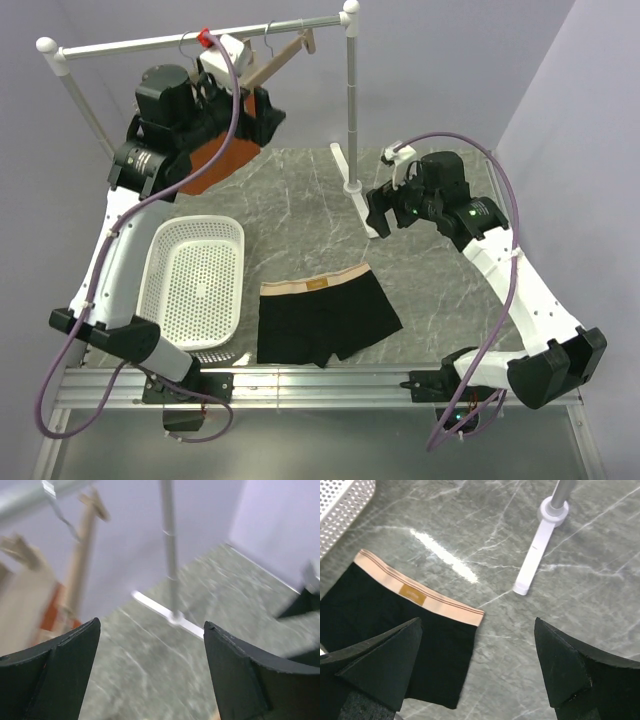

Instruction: Clip the underwear to the hanger

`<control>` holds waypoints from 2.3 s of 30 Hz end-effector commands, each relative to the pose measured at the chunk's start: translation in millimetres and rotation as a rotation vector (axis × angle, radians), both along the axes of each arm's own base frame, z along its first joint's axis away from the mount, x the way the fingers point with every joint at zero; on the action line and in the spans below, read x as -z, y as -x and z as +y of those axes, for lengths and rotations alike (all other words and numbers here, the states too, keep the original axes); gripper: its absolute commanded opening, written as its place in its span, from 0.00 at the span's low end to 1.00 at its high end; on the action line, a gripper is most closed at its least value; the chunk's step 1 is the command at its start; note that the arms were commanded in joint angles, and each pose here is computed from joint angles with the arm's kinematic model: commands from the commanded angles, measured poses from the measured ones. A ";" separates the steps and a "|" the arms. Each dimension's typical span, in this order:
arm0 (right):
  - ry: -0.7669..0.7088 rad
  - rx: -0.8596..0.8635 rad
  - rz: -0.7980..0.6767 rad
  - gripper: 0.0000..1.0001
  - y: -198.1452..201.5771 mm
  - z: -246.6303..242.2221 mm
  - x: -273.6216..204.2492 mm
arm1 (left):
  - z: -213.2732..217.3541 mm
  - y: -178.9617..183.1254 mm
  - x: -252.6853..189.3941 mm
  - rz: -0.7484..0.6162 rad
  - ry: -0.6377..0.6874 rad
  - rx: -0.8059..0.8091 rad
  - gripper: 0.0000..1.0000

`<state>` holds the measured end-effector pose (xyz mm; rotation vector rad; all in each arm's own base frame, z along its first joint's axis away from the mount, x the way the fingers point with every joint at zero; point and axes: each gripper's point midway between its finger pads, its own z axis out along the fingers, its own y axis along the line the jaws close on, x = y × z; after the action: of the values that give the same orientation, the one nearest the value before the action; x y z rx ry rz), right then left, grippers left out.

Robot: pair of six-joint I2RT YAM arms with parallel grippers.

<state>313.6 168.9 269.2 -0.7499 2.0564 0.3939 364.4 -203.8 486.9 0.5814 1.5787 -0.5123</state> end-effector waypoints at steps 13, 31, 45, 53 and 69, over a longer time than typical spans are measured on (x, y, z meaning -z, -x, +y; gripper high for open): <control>-0.152 -0.038 0.052 1.00 25.5 13.4 -1.7 | 65.5 -43.9 -33.8 -0.122 0.048 -0.321 0.89; -0.166 -0.065 0.101 1.00 38.0 15.7 14.0 | 44.6 -77.8 9.6 0.012 0.145 -0.148 0.84; -0.159 -0.067 0.114 0.99 41.2 14.9 21.9 | 39.7 -84.3 -1.6 -0.003 0.204 -0.112 0.22; -0.167 -0.074 0.123 0.99 41.2 17.2 23.9 | 47.5 -75.5 -24.9 -0.081 0.235 -0.110 0.02; -0.165 -0.077 0.124 0.99 43.5 16.4 25.2 | 44.9 -40.1 -58.4 -0.227 0.231 -0.018 0.00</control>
<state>269.6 185.6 231.3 -0.7250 2.1418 0.6612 431.9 -160.8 503.9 0.3912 1.4284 -0.5942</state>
